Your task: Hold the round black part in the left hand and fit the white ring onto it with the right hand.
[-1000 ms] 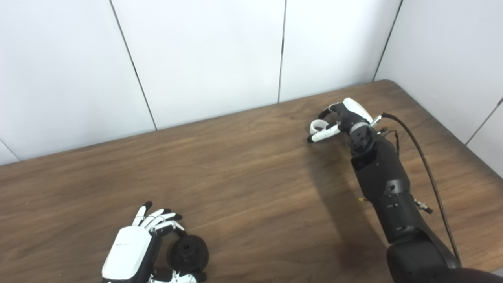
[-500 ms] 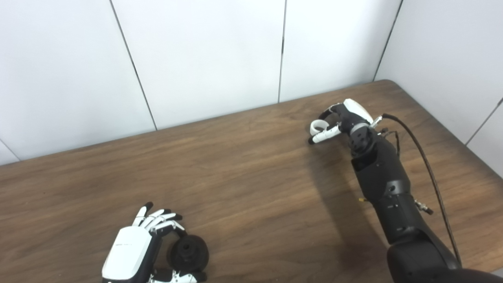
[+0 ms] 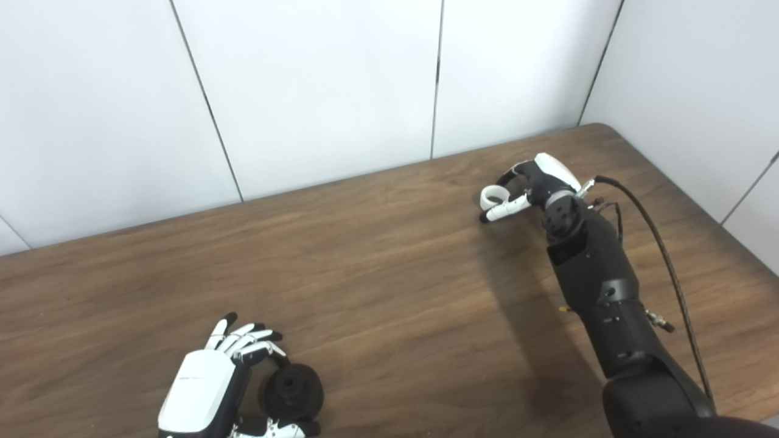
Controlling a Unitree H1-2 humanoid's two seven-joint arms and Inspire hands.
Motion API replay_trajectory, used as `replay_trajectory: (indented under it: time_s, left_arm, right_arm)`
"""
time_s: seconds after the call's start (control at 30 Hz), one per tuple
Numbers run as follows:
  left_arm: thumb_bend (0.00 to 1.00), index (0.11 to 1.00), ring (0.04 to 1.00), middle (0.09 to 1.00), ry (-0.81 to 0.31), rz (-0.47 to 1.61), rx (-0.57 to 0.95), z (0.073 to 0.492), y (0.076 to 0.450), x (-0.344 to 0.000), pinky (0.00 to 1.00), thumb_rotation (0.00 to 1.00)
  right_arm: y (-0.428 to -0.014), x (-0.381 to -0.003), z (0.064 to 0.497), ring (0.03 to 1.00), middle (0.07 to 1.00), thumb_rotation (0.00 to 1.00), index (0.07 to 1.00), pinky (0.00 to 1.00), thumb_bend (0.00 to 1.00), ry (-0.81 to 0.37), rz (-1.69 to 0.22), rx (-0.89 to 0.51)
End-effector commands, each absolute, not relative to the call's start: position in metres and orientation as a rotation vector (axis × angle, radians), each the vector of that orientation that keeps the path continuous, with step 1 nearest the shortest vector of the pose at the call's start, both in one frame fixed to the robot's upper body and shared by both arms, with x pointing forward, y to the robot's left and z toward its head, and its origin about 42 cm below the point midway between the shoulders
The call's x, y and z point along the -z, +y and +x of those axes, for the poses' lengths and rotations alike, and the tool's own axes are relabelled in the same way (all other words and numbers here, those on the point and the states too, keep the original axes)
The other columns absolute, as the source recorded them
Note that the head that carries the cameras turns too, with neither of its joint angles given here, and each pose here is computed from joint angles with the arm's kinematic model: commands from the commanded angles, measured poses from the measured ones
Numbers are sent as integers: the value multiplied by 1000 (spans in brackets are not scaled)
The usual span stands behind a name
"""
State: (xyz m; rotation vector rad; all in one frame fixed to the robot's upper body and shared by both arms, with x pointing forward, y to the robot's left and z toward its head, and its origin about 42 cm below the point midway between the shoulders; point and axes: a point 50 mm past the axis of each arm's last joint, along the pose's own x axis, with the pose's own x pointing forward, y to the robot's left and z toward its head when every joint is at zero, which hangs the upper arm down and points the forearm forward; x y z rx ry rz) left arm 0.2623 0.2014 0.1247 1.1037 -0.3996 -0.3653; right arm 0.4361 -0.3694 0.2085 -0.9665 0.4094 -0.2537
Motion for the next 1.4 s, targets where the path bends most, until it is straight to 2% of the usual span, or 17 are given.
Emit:
replay_trajectory:
  time_s: [0.0, 0.4, 0.53, 0.57, 0.6, 0.67, 1.1, 1.37]
  left_arm:
    - [524, 484, 852, 768, -451, 1114, 358, 266, 201, -135, 994, 51]
    - [524, 484, 850, 767, -448, 1118, 359, 267, 200, -137, 998, 51]
    - [524, 484, 850, 767, -446, 1116, 359, 268, 200, -137, 1000, 51]
    - [524, 484, 852, 768, -445, 1115, 360, 268, 200, -138, 1000, 51]
    - [524, 484, 853, 769, -446, 1115, 360, 268, 200, -138, 1000, 51]
    - [524, 484, 853, 769, -449, 1117, 360, 268, 200, -138, 1000, 51]
    - [524, 484, 851, 767, -456, 1117, 360, 269, 199, -139, 994, 51]
    - [524, 484, 854, 765, -456, 1116, 358, 268, 197, -139, 1000, 51]
  right_arm:
    - [-375, -240, 442, 1000, 952, 224, 675, 988, 850, 326, -996, 312]
    - [-373, -240, 444, 1000, 948, 219, 666, 983, 852, 326, -1008, 309]
    - [-374, -238, 443, 1000, 931, 176, 617, 999, 822, 316, -983, 315]
    - [-374, -237, 442, 1000, 922, 155, 541, 1000, 647, 310, -976, 321]
    - [-374, -237, 441, 1000, 913, 146, 514, 1000, 587, 303, -976, 325]
    - [-375, -236, 440, 993, 886, 137, 491, 1000, 537, 294, -983, 330]
    - [-379, -235, 434, 993, 871, 134, 486, 1000, 523, 284, -1016, 320]
    - [-369, -240, 424, 986, 871, 137, 487, 1000, 522, 252, -1061, 257]
